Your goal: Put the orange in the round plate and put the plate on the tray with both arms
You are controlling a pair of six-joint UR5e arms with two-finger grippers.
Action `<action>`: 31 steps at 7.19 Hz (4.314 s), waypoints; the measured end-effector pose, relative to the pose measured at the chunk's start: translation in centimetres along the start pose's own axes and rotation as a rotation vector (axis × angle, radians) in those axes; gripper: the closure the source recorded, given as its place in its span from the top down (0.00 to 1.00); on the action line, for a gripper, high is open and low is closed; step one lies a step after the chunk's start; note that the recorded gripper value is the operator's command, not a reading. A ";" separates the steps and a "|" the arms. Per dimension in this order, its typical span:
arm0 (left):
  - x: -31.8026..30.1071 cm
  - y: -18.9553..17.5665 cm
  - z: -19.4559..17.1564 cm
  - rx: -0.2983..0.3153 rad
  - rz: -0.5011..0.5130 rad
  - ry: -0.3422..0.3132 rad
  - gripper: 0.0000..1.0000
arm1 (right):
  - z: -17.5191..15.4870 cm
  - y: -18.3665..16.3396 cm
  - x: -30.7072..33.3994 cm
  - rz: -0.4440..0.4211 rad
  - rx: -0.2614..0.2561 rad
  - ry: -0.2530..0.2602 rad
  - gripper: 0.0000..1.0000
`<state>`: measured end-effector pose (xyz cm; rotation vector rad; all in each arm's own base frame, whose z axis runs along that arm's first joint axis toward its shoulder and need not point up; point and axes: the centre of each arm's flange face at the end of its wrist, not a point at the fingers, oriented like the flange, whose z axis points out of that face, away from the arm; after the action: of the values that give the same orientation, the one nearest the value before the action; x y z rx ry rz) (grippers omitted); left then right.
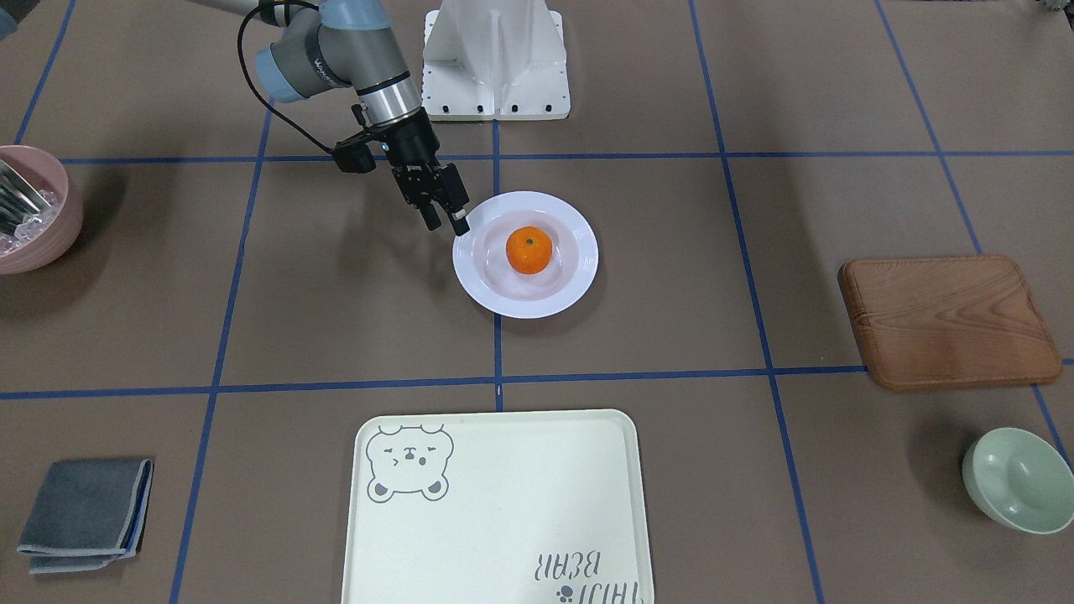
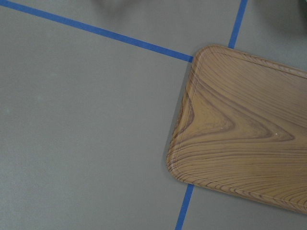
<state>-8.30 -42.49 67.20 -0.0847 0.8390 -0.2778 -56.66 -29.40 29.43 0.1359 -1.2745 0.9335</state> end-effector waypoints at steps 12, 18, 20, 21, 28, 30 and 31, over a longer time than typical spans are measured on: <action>-0.7 0.0 0.6 -0.011 -0.008 -0.003 0.98 | 2.7 2.5 -1.6 0.005 0.042 -0.023 0.00; -0.7 0.0 0.6 -0.011 -0.008 -0.003 0.98 | 0.0 2.4 -3.9 0.032 0.006 -0.075 0.00; -0.7 0.0 0.6 -0.011 -0.007 -0.003 0.98 | -0.8 2.1 -4.8 0.045 0.000 -0.095 0.00; -0.7 0.0 0.6 -0.011 -0.008 -0.003 0.98 | -1.0 2.0 -5.0 0.048 0.001 -0.100 0.00; -0.5 -0.2 0.5 -0.009 -0.005 -0.002 0.98 | 0.5 1.5 -2.9 0.015 0.029 -0.056 0.33; -0.5 -0.2 0.6 -0.010 -0.006 -0.002 0.98 | 0.8 2.3 -2.3 0.008 0.023 -0.046 0.80; -0.6 -0.2 0.7 -0.012 -0.007 -0.003 0.98 | 0.7 2.8 -2.4 0.010 0.018 -0.048 0.84</action>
<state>-8.23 -42.51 68.12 -0.0989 0.8378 -0.2789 -58.95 -29.22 26.55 0.1675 -1.3121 0.9554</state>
